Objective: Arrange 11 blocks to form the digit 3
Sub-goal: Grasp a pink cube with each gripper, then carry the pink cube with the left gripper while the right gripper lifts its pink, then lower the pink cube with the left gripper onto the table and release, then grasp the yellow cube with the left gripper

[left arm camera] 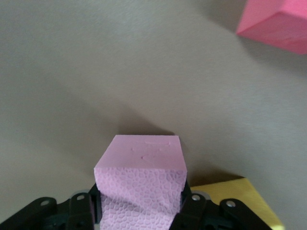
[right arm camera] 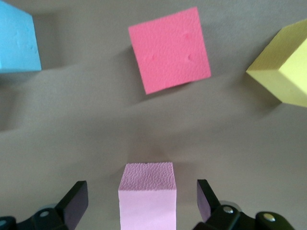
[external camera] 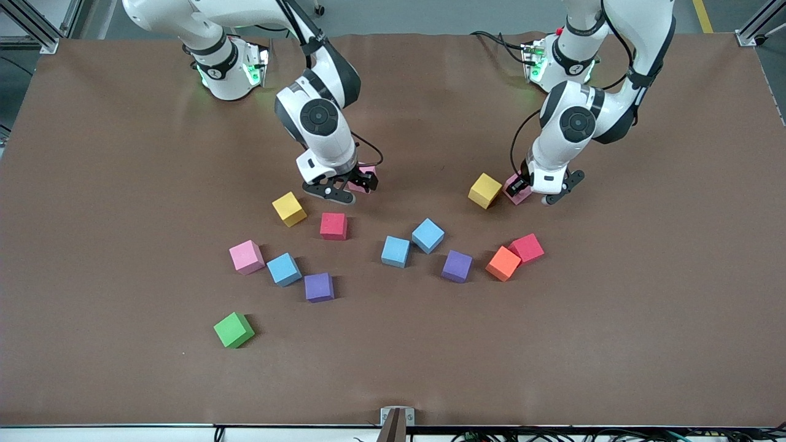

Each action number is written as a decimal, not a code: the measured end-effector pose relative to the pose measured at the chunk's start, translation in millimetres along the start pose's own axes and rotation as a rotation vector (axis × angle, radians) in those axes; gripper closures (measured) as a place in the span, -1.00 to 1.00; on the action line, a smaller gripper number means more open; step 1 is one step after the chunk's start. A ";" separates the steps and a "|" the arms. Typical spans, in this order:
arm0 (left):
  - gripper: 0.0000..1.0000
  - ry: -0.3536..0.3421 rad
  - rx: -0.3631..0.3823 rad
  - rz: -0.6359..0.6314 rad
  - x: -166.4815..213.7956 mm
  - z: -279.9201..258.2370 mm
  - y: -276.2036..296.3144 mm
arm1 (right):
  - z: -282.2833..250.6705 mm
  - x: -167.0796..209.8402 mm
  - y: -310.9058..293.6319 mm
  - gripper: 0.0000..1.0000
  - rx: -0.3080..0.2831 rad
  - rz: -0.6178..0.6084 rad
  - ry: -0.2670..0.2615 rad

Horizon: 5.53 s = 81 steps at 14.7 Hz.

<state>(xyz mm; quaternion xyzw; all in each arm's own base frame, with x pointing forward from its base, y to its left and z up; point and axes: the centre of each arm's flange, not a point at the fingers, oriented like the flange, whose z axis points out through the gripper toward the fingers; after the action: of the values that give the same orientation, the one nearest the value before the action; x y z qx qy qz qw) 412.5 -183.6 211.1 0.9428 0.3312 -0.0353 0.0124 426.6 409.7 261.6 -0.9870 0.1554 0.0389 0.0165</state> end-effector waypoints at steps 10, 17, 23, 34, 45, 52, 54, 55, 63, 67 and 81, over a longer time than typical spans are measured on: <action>-0.08 0.004 0.218 0.254 -85.2 -100.5 56.1 | 42.1 -27.8 1.5 -1.00 0.015 -0.021 0.024; -0.08 -0.002 0.149 0.471 -172.4 -96.5 102.9 | 63.3 -50.3 -4.1 -0.95 0.001 -0.033 0.022; -0.08 -0.074 0.038 0.598 -236.4 -57.0 132.2 | 63.7 -50.2 -2.9 -0.17 -0.001 -0.011 0.022; -0.08 -0.033 0.041 0.632 -285.5 -1.7 174.5 | -24.9 47.2 66.3 -0.07 -0.054 0.306 -0.024; -0.08 0.008 0.047 0.682 -324.2 35.2 206.9 | -111.0 108.3 204.9 -0.07 -0.035 0.567 -0.075; -0.08 0.032 0.026 0.695 -320.7 35.0 221.5 | -125.4 89.0 207.2 -0.07 -0.075 0.753 -0.099; -0.08 0.032 0.025 0.695 -320.6 35.0 221.6 | -132.7 86.2 208.0 -0.07 -0.074 0.826 -0.095; -0.17 0.032 0.026 0.695 -320.4 35.1 221.6 | -137.8 84.6 208.2 -0.07 -0.068 0.857 -0.091; -1.00 0.047 0.041 0.649 -291.4 26.9 231.1 | -129.1 66.2 209.4 -0.07 -0.015 1.077 -0.052; -1.00 0.090 0.050 0.657 -252.9 -12.6 239.6 | -116.7 61.1 210.7 -0.07 -0.012 1.099 -0.047; -1.00 0.036 0.022 0.736 -112.9 -72.3 193.4 | -5.2 -22.2 104.9 -0.07 0.010 1.173 0.011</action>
<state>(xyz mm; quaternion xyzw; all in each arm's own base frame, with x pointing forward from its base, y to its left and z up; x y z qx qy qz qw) 449.8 -401.6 291.6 0.9994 -0.0303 -0.0157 0.0082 373.6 316.5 266.4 -0.7361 0.6759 0.0355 -0.0039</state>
